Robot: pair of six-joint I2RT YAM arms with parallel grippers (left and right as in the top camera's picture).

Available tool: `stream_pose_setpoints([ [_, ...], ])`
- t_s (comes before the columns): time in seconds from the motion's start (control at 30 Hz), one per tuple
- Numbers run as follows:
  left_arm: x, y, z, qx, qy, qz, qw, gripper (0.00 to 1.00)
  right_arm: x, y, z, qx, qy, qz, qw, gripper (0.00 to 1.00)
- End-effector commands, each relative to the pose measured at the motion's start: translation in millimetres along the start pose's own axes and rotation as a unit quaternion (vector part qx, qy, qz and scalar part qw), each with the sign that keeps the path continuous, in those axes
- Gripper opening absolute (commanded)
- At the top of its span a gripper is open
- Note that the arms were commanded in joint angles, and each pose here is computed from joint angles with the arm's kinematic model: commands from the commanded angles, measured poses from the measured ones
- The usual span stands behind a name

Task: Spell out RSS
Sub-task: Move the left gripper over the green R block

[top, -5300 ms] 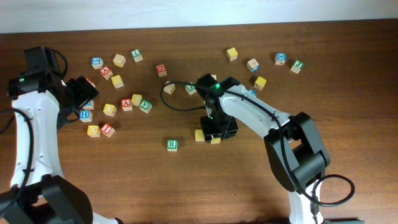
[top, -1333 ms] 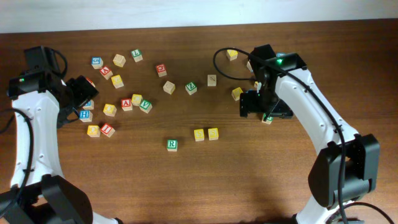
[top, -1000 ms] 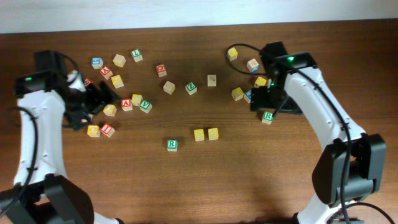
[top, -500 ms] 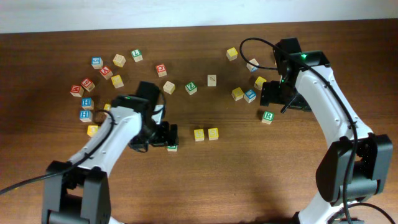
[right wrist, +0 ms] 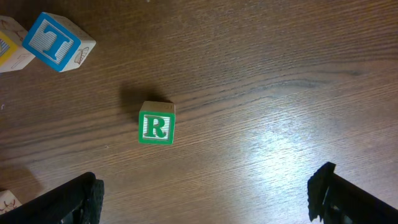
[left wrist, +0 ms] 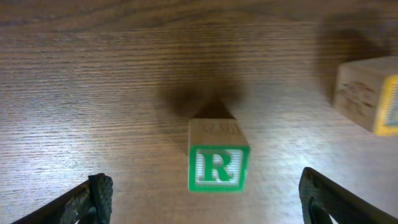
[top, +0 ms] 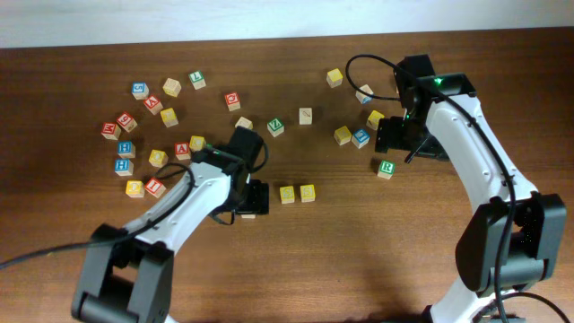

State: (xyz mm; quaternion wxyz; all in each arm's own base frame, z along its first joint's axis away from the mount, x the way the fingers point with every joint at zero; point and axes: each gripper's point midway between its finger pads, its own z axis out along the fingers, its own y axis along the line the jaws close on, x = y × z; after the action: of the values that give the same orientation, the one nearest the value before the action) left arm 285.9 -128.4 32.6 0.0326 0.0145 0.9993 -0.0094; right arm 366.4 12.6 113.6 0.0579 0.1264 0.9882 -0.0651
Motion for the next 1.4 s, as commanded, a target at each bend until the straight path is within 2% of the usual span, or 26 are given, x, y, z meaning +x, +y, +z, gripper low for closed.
stream_pose_setpoints([
  [0.0,4.3,8.7,20.0,-0.031,0.017,-0.021,0.999,0.84,-0.1,-3.3,1.9,0.009,0.0,-0.003,1.0,0.98],
  [0.13,5.3,8.5,28.0,-0.033,0.025,-0.021,0.999,0.67,-0.1,-3.3,1.9,0.009,0.0,-0.003,1.0,0.98],
  [0.3,5.3,8.5,28.1,-0.033,0.026,-0.013,0.999,0.59,-0.1,-3.3,1.9,0.009,0.0,-0.003,1.0,0.98],
  [0.43,4.3,8.1,28.2,-0.032,0.024,-0.013,0.999,0.48,-0.1,-3.3,1.9,0.009,0.0,-0.003,1.0,0.98],
  [0.6,-3.2,4.9,28.6,-0.025,0.009,-0.01,1.0,0.48,-0.1,-3.3,1.9,0.009,0.0,-0.003,1.0,0.98],
  [0.83,-5.3,3.2,28.7,-0.021,0.005,-0.01,1.0,0.41,-0.1,-3.5,1.9,0.009,0.0,-0.002,1.0,0.98],
  [1.0,-4.7,2.6,28.8,-0.02,0.006,-0.01,1.0,0.4,-0.1,-3.5,1.9,0.009,0.0,-0.002,1.0,0.98],
  [1.13,-1.4,-5.1,28.9,0.003,0.016,-0.01,1.0,0.37,-0.1,-3.3,1.9,0.009,0.0,-0.003,1.0,0.98],
  [1.37,3.4,-2.7,31.3,-0.001,0.022,0.003,1.0,0.38,-0.1,-3.3,1.9,0.009,0.0,-0.003,1.0,0.98],
])
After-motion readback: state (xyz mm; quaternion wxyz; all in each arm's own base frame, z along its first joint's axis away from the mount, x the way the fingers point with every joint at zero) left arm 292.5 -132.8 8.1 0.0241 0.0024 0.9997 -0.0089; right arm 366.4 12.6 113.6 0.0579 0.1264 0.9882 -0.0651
